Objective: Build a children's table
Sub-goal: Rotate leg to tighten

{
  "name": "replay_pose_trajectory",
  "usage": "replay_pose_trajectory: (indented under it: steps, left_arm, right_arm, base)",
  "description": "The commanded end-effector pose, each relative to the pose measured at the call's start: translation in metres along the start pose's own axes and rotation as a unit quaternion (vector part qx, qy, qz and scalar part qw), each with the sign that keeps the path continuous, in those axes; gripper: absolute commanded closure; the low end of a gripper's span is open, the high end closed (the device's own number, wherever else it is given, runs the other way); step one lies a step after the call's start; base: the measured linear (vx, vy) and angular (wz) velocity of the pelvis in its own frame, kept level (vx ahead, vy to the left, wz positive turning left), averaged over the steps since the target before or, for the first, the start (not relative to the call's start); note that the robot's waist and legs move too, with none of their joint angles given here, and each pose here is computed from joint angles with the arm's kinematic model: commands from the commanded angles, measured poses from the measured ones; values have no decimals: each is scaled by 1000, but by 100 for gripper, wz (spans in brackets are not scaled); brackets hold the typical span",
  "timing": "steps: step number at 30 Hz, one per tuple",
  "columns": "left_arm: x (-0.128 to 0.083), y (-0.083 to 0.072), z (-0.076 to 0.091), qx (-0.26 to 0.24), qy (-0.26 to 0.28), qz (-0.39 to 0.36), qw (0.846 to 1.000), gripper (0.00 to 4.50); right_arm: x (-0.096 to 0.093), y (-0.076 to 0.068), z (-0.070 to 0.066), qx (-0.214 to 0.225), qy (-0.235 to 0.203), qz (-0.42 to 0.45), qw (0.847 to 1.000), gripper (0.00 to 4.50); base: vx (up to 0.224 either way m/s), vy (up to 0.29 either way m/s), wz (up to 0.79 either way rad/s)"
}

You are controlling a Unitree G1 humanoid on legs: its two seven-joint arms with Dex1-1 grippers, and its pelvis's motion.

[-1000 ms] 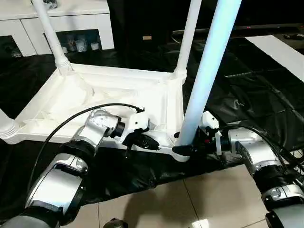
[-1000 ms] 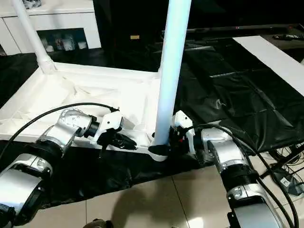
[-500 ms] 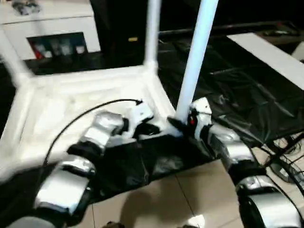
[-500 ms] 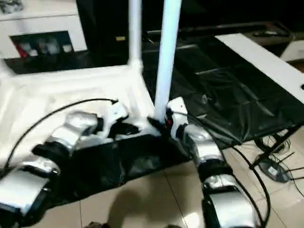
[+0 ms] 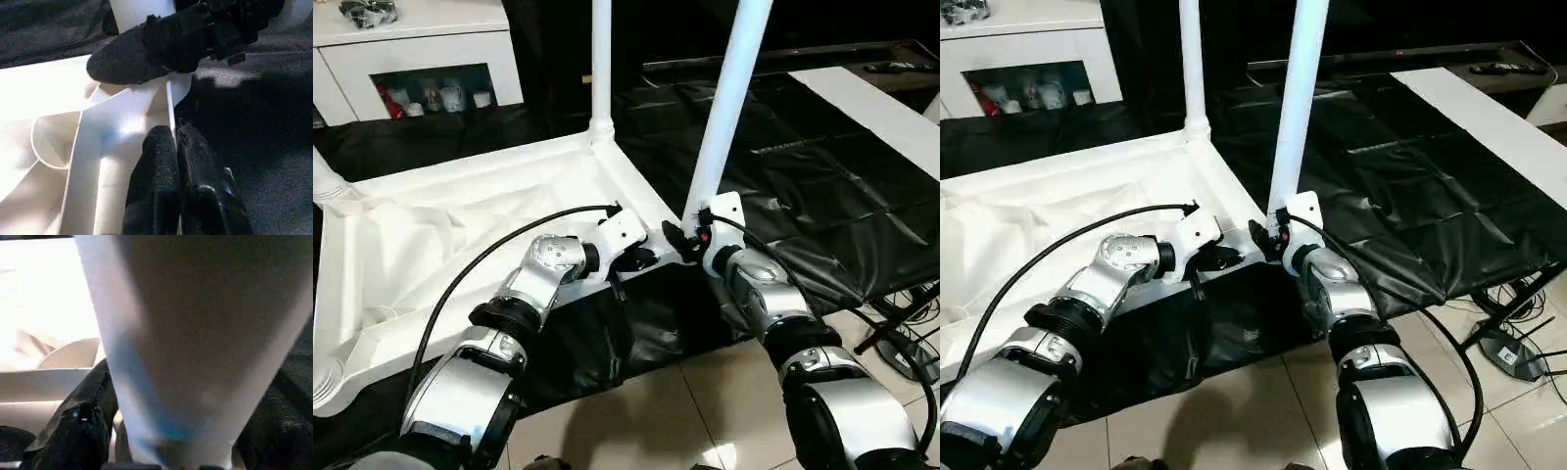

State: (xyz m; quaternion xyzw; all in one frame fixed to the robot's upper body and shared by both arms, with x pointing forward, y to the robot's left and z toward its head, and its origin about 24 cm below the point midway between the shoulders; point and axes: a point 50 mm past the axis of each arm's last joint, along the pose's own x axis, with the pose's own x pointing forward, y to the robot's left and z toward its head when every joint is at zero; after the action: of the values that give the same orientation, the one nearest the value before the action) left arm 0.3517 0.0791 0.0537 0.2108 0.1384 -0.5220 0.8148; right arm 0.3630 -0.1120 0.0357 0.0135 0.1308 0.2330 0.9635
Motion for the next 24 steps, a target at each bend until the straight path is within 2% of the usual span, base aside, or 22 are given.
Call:
replay_pose_trajectory:
  steps: [1,5,7,9,14,16,19,24]
  left_arm:
    - [6,-5,11,31,-12,-30,999,450]
    - [5,-3,12,33,-15,-26,999,450]
    - [4,-2,12,33,-20,-23,999,450]
    - [2,-1,11,35,-21,-20,999,450]
    - [-3,2,8,33,-20,-19,999,450]
    - [-7,4,6,32,-17,-17,999,450]
    - [-10,6,2,34,-10,-14,999,450]
    - [-13,9,1,37,-12,-3,999,450]
  right_arm:
    - [2,11,-6,-2,15,33,999,81]
    - [-6,5,-4,-34,12,57,998,49]
    - [-17,0,-3,-68,15,59,996,30]
    - [-29,-2,-2,-85,26,58,994,20]
    - [-45,5,-3,-93,58,74,991,20]
    - [-56,19,-2,-103,82,113,985,20]
    - [-62,27,0,-113,97,124,981,20]
    - [-71,32,7,-120,100,118,981,20]
  base:
    - [0,0,0]
    - [0,0,0]
    - [0,0,0]
    - [0,0,0]
    - [0,0,0]
    - [0,0,0]
    - [0,0,0]
    - [0,0,0]
